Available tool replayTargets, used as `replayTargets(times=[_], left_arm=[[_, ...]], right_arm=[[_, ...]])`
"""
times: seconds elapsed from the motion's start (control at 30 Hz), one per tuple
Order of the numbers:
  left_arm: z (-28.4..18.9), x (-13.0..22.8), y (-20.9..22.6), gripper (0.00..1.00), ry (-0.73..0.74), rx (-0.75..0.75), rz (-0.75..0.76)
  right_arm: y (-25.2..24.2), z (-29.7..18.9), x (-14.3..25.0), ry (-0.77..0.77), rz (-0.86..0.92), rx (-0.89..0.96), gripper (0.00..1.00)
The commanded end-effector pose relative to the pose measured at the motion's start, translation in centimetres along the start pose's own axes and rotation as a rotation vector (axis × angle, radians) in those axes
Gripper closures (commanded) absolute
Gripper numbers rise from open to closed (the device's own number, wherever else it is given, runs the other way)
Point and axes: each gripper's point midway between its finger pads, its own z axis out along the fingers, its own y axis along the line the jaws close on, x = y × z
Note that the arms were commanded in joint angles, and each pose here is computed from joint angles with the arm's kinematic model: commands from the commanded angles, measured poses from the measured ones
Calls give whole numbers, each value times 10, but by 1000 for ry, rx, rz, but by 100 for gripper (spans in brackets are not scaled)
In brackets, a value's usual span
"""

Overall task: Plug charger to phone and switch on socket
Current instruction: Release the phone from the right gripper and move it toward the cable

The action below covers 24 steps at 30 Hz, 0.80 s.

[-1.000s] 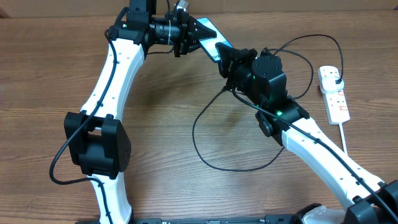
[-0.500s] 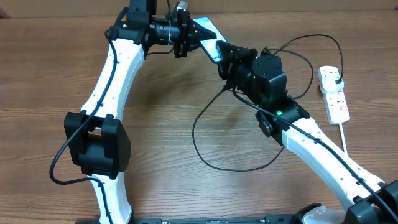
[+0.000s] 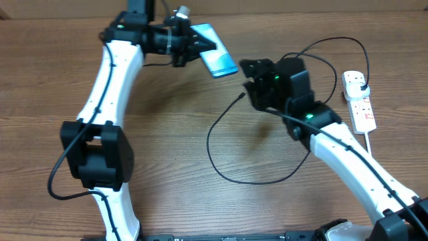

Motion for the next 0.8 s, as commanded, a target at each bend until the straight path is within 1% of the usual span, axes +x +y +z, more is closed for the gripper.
replayTargets(times=[0.0, 0.1, 0.13, 0.23, 0.37, 0.47, 0.67, 0.77], left_arm=[[-31, -2, 4, 96, -17, 13, 178], [-44, 4, 9, 96, 0, 35, 186], [-52, 7, 6, 96, 10, 76, 194], [-63, 10, -4, 96, 24, 161, 195], [-73, 14, -17, 96, 43, 248, 198], [-76, 15, -22, 96, 51, 286, 211], [-77, 15, -25, 96, 54, 300, 218], [-79, 13, -28, 96, 58, 315, 201]], right_arm=[[-14, -9, -20, 28, -252, 47, 36], [-34, -16, -24, 107, -364, 98, 36], [-41, -19, -22, 153, -425, 108, 36], [-48, -22, -14, 211, -478, 113, 36], [-54, -24, -3, 258, -471, 131, 40], [-53, -24, 2, 273, -478, 139, 43], [-39, -25, 0, 302, -504, 208, 43], [-28, -23, -4, 306, -514, 232, 47]])
